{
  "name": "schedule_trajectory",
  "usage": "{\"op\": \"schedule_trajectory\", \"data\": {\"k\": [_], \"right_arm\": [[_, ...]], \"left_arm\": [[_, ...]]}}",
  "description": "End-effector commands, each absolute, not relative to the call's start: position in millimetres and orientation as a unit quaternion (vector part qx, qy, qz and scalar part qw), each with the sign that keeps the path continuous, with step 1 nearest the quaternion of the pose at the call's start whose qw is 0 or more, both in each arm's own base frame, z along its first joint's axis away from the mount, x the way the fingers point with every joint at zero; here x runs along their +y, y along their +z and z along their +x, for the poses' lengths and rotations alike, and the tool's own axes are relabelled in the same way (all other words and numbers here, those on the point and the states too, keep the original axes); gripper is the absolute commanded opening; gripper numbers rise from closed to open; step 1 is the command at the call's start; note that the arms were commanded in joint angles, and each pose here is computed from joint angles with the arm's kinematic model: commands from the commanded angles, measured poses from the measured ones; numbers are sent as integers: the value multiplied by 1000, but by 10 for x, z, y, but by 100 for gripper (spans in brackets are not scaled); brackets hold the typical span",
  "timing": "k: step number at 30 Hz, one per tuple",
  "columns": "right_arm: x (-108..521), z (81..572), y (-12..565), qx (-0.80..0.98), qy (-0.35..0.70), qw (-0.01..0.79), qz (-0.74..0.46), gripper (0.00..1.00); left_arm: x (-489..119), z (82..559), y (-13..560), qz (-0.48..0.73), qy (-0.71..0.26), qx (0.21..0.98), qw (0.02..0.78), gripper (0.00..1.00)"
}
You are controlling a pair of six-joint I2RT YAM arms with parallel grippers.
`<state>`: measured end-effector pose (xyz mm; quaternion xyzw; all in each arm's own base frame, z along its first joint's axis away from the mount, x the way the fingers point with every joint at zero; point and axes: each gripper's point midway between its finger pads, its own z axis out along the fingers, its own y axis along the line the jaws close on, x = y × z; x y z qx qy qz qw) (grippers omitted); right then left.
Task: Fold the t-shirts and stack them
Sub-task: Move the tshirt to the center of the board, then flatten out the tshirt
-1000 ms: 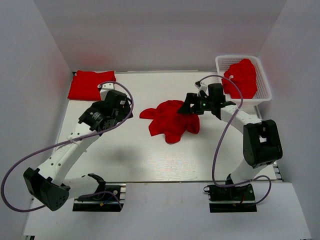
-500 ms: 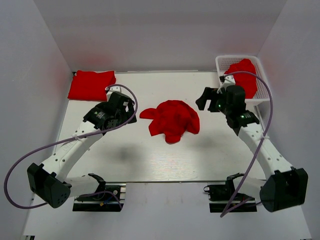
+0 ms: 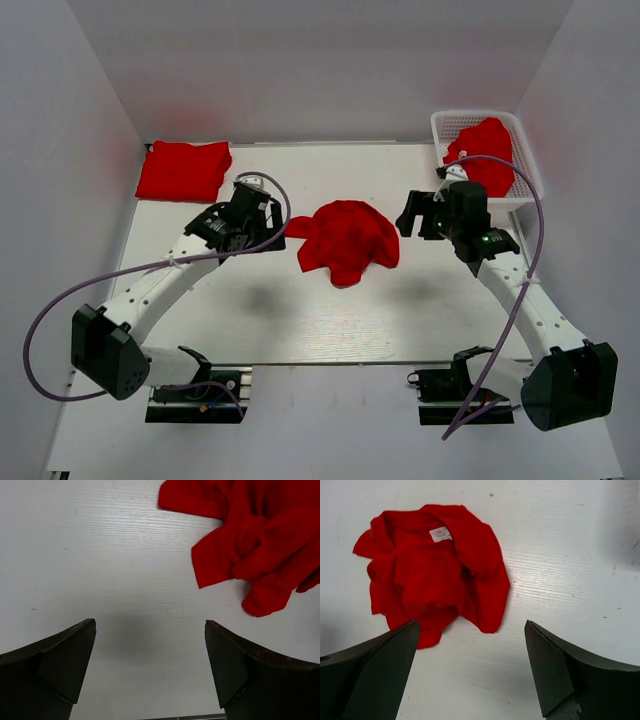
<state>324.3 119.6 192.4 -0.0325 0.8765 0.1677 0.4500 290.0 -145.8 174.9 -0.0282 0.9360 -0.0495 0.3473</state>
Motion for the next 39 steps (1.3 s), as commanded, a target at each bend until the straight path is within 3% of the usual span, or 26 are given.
{"op": "schedule_trajectory", "data": {"k": [1,5,15,19,29,32,33,36,37,39], "right_arm": [[1319,3105,1694,891,188,408,-69,91],[1626,2893,1449,898,252,346,-100,91],[1981,2583,924,913,284,266,-124,91],[2068,2638,800,917,281,257,-120,91],[2123,2730,614,922,273,256,-96,91],[2134,2738,590,924,272,253,-94,91],[2122,2749,573,925,267,255,-92,91],[2109,2783,566,926,256,261,-91,91],[2113,2799,559,927,253,262,-93,88],[2136,2820,563,926,253,265,-94,86]], "left_arm": [[-1682,2919,1517,21,-80,944,319,100],[-1962,2872,1115,58,-116,958,256,100],[-2285,2955,599,89,-126,963,220,100],[-2310,2973,463,88,-104,968,213,100],[-2402,3206,271,66,-79,964,244,88],[-2407,3212,125,67,-73,967,235,79],[-2388,3215,90,67,-67,968,234,71],[-2427,3266,55,66,-70,966,238,58],[-2467,3266,62,73,-80,965,238,36],[-2454,3276,63,71,-76,965,240,22]]}}
